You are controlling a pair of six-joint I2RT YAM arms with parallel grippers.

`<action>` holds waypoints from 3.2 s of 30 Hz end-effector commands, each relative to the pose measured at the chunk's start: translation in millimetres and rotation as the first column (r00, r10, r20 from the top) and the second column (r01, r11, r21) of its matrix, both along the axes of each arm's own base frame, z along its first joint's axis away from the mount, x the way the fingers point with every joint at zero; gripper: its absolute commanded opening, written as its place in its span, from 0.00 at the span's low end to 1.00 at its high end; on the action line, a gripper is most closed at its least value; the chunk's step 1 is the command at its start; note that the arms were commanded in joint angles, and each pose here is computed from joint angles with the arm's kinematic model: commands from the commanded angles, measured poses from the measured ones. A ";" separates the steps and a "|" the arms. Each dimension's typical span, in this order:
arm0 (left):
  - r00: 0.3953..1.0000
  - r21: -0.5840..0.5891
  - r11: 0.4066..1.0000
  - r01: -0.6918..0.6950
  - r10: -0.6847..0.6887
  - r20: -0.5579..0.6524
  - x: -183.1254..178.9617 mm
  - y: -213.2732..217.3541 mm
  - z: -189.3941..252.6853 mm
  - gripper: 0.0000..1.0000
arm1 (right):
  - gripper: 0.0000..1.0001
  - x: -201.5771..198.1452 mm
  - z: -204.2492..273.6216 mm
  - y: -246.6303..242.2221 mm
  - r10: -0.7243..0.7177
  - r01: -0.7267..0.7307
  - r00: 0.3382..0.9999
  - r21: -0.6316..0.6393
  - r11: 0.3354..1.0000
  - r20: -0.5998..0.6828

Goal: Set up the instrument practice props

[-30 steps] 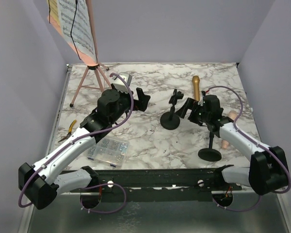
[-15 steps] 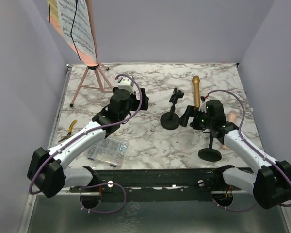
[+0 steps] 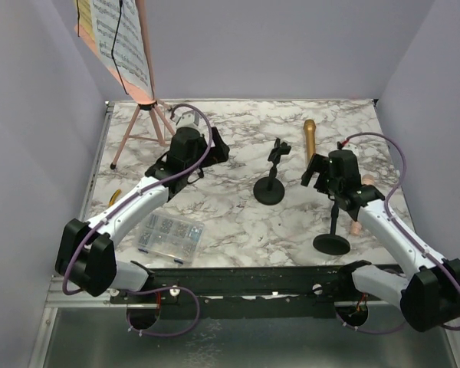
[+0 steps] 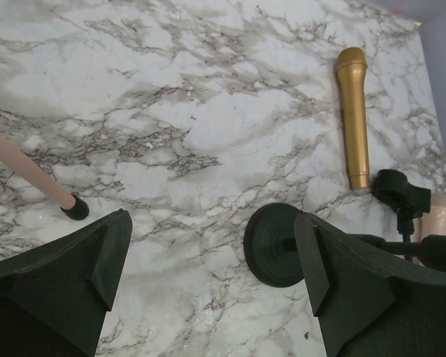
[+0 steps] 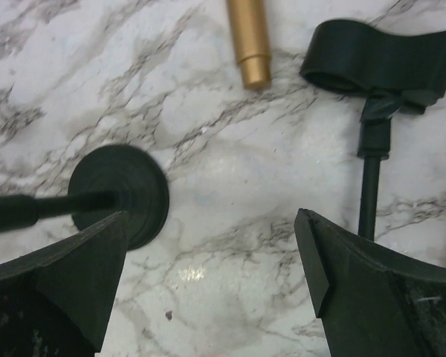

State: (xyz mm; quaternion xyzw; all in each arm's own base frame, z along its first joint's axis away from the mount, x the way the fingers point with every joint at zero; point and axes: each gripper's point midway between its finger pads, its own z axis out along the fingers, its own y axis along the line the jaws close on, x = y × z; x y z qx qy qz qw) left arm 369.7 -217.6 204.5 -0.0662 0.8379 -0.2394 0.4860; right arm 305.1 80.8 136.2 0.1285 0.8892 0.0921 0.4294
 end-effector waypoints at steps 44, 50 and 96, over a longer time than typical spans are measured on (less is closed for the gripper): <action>0.951 -0.196 0.935 0.295 -0.307 -0.034 -12.3 -35.9 10.7 0.87 | 0.24 151.2 -129.3 0.2 0.209 -0.196 0.914 0.075 0.978 -0.348; 0.946 -0.212 0.927 0.310 -0.323 -0.031 -16.5 -38.5 14.7 0.88 | 0.08 143.6 -83.9 5.9 0.218 -0.197 0.942 0.105 0.975 -0.256; 0.710 -0.574 0.433 0.695 -0.537 0.455 -172.5 -61.6 230.4 0.99 | 0.01 -140.9 217.4 145.2 0.542 -0.990 0.126 0.142 0.012 0.831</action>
